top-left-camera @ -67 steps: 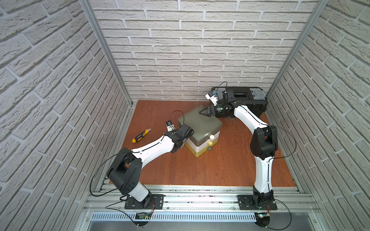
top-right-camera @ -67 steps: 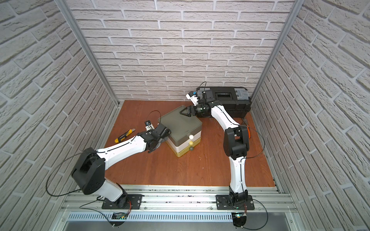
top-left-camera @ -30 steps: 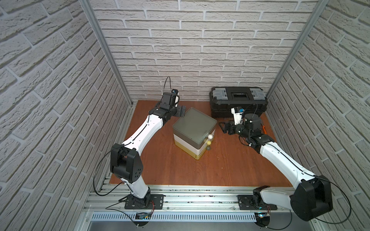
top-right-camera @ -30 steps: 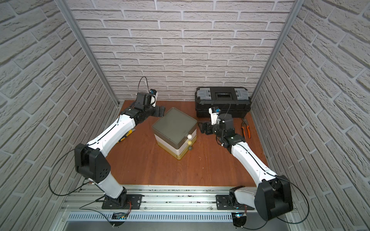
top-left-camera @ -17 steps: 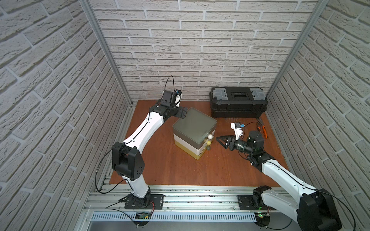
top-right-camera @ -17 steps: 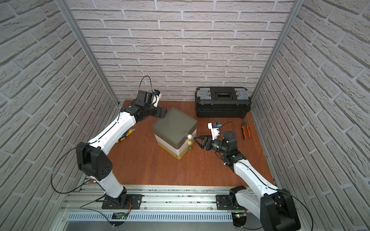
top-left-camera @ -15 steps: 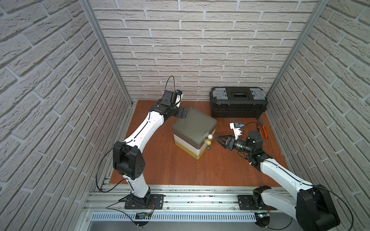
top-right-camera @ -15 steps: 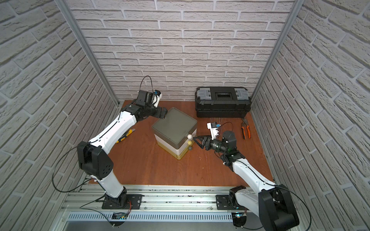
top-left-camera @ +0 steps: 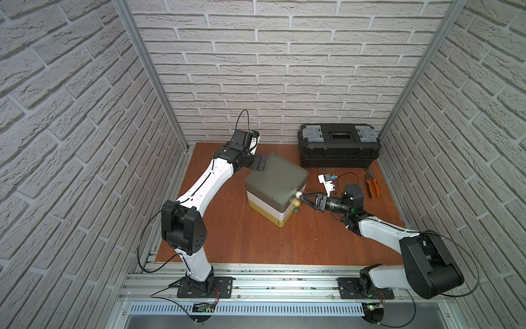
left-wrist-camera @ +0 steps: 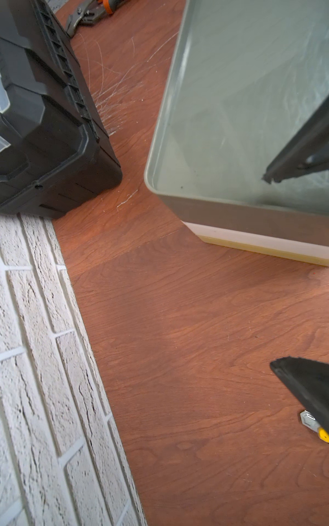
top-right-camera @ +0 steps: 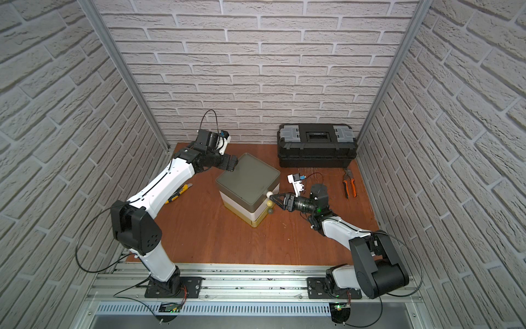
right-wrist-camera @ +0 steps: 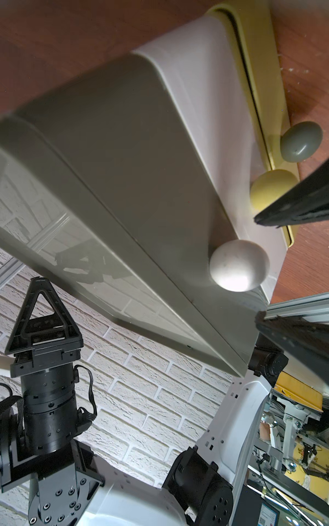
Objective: Take the mice out of the drawer
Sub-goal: Open the drawer in the storage box.
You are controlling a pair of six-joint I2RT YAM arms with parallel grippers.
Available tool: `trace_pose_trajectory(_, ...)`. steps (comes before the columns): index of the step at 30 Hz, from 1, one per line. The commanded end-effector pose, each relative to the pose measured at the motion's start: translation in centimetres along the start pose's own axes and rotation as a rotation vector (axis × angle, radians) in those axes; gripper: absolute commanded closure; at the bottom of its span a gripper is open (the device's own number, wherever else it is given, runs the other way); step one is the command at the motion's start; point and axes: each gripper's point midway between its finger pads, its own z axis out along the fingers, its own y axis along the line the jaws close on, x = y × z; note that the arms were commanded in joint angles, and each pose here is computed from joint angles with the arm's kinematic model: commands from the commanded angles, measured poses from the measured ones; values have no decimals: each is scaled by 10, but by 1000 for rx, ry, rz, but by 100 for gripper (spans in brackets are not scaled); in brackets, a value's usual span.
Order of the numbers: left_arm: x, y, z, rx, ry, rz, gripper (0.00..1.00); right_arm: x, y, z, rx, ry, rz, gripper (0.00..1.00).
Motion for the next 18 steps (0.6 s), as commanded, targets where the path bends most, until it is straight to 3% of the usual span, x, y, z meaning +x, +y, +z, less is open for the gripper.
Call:
trace_pose_trajectory(1,4,1,10,-13,30,10,2,-15,17,4,-56,-27,-96,46)
trace_pose_trajectory(12,16,3,21,-23,90,16,2,-18,9,15,-69,-25,-73,49)
trace_pose_trajectory(18,19,2,23,-21,100,17,2,-16,7,21,-90,-14,-59,63)
